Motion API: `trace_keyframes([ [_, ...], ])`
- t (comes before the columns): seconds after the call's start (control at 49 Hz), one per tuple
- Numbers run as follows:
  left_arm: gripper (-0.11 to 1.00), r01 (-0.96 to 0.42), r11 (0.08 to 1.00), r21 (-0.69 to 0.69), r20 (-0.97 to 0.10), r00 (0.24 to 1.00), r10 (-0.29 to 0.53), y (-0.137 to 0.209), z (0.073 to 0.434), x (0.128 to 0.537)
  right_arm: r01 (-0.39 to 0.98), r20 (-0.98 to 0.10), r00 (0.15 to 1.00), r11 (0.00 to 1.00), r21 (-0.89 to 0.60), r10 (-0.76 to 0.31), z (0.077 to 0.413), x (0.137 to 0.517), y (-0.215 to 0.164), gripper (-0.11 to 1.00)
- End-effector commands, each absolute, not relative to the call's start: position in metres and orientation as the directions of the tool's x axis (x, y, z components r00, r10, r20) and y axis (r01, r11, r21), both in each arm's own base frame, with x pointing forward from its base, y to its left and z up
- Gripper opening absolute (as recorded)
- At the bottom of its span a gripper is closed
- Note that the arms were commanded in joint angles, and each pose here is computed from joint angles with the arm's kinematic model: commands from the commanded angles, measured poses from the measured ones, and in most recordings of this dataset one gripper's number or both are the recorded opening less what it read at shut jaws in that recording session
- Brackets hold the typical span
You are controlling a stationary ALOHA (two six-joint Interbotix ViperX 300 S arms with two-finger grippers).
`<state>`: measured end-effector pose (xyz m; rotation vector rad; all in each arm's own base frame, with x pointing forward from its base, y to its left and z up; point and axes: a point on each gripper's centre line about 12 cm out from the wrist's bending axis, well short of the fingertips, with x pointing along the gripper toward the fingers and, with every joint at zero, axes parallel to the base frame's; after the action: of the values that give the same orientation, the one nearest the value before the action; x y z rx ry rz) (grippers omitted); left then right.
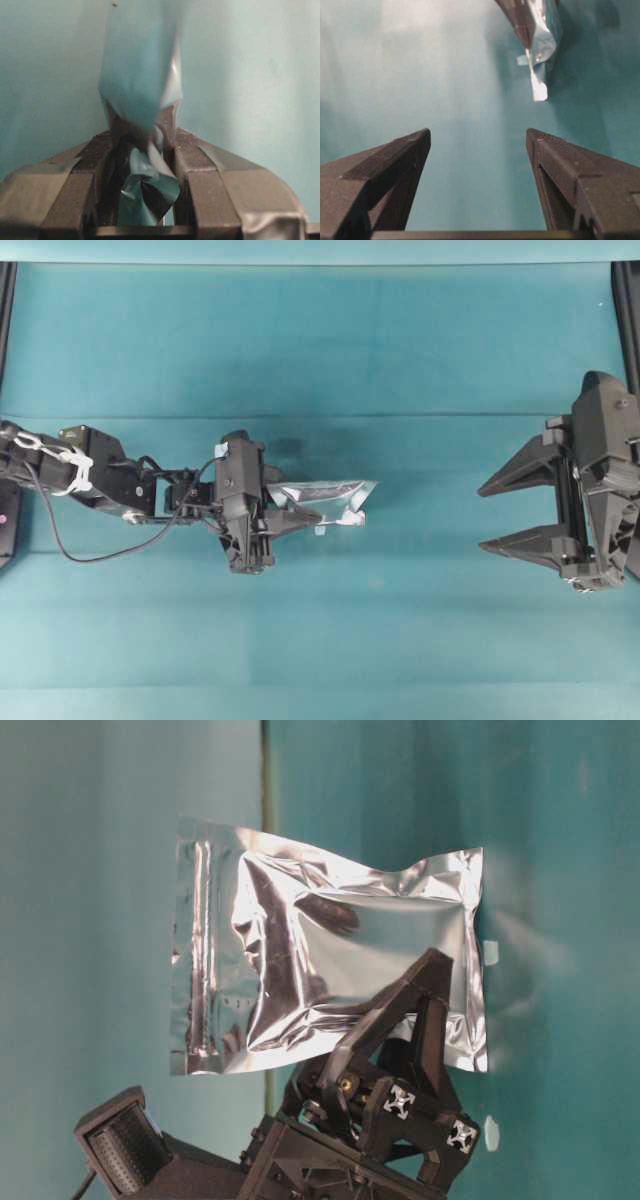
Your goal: Hand over the silver zip bag and make it stand upright.
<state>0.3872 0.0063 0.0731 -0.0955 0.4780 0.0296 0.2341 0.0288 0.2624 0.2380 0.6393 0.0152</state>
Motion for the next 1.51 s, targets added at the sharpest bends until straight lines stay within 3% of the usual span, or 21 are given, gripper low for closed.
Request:
trace_keyframes([
  [0.0,0.28,-0.034,0.996,-0.086,-0.452,0.892,-0.008,0.0003,0.0768,0.3881,0.06,-0.574,0.814,0.969,0.239,0.091,0.2668,0.2351,0.0295,0.85],
  [1.489,0.28,-0.032,0.996,-0.085,-0.45,0.893,-0.009,0.0002,0.0774,0.3895,0.06,-0.569,0.817,0.969,0.239,0.09,0.2634,0.2348,0.0288,0.85],
])
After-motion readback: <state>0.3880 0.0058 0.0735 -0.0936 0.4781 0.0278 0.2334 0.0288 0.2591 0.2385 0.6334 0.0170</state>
